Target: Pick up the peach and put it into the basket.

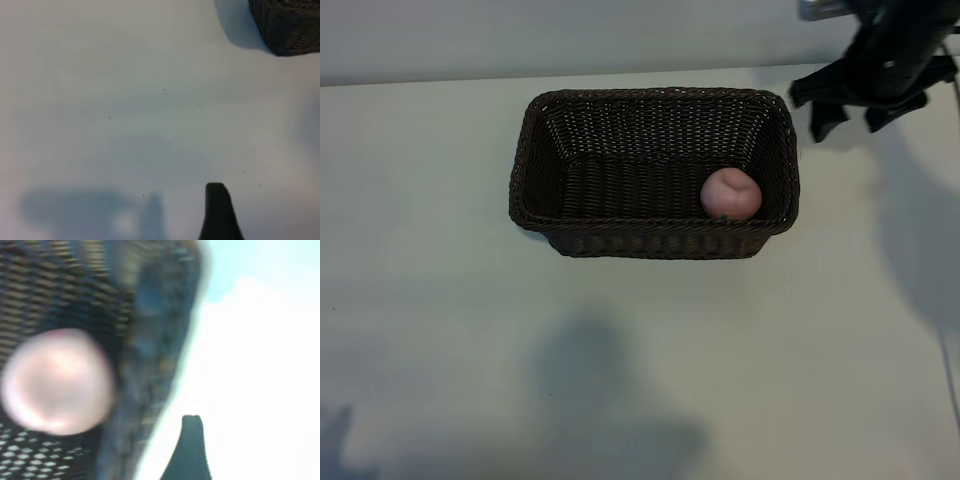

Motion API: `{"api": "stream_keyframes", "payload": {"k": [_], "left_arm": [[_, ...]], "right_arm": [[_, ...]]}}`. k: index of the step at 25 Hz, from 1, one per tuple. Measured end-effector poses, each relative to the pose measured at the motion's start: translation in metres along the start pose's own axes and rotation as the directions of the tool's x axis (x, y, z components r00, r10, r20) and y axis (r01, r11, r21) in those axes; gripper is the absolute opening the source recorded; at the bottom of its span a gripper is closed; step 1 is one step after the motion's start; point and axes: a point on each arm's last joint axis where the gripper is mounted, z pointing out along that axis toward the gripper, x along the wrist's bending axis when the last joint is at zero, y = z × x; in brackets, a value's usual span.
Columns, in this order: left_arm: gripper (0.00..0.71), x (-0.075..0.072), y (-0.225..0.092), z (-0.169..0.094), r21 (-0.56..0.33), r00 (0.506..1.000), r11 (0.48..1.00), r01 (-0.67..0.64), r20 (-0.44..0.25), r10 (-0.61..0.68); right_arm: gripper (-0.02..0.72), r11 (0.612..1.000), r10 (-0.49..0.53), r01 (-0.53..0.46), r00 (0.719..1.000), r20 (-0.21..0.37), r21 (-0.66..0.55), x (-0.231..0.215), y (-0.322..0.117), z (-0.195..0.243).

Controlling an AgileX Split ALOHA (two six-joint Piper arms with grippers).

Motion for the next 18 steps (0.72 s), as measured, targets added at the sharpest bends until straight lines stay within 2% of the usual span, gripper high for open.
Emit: {"api": "stream_keyframes", "payload": {"k": [10,15,18], "left_arm": [[0.481,0.0,0.0,0.0,0.0,1.0,1.0,0.0,0.0,0.0],[0.481,0.0,0.0,0.0,0.0,1.0,1.0,0.0,0.0,0.0],[0.481,0.0,0.0,0.0,0.0,1.0,1.0,0.0,0.0,0.0]], "right_arm": [[0.595,0.984,0.178,-0.179,0.982,0.06,0.008,-0.098,-0.012,-0.011],[0.595,0.976,0.215,-0.216,0.974,0.068,0.011,-0.116,-0.018,-0.019],[0.595,0.973,0.228,-0.226,0.971,0.073,-0.035,-0.12,-0.021,-0.042]]}}
